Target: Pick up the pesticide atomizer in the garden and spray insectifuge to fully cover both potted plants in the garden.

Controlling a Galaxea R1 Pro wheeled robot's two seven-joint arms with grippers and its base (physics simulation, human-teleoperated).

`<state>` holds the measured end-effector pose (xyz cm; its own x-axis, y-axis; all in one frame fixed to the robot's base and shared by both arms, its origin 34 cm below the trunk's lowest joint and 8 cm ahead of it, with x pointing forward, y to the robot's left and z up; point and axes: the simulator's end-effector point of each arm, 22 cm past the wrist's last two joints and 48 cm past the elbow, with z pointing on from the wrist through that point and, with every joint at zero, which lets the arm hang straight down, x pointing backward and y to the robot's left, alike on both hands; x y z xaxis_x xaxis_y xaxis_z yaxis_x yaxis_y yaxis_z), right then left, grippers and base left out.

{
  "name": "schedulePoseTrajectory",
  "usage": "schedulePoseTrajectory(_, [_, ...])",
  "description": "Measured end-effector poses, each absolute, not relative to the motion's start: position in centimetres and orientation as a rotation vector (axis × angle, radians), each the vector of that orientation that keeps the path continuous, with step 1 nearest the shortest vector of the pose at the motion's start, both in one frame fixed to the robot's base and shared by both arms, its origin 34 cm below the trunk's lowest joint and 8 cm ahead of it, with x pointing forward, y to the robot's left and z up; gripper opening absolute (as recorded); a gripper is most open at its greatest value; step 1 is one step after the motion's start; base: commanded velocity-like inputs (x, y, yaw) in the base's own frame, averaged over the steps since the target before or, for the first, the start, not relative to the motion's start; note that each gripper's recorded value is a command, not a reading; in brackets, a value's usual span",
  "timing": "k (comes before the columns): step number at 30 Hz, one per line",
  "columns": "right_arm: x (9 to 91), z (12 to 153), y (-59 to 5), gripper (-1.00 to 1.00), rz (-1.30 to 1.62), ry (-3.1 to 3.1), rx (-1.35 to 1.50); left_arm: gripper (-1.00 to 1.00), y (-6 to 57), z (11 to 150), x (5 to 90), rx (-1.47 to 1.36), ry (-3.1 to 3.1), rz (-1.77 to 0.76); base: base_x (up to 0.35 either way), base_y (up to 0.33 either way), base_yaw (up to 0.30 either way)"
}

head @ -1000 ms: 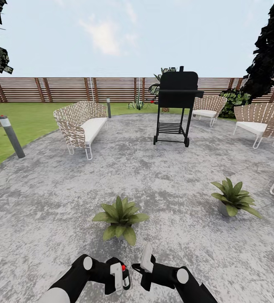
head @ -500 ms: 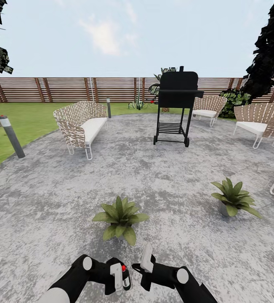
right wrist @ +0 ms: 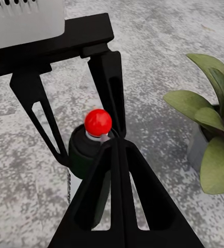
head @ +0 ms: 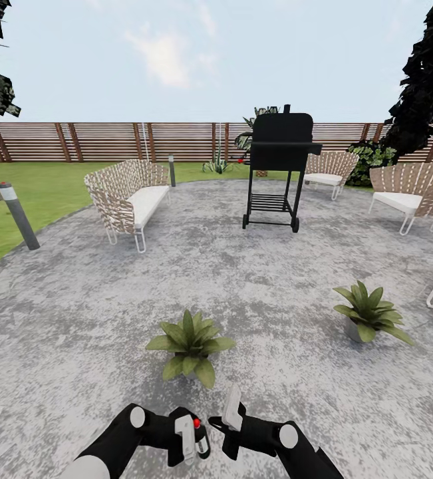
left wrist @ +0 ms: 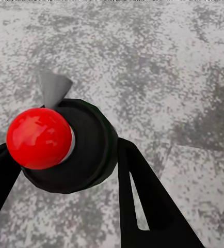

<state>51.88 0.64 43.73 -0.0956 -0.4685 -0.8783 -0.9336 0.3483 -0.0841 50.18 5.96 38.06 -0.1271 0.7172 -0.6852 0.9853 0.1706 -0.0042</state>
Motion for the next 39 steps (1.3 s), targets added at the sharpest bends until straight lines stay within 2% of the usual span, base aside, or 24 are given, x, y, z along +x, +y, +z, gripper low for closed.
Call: schedulePoseTrajectory(39, [51.9,43.7,0.6,-1.00,0.653,1.717,-1.257,-1.00,4.1,39.2,50.0,1.548,1.885,-0.719,0.000,0.000,0.000])
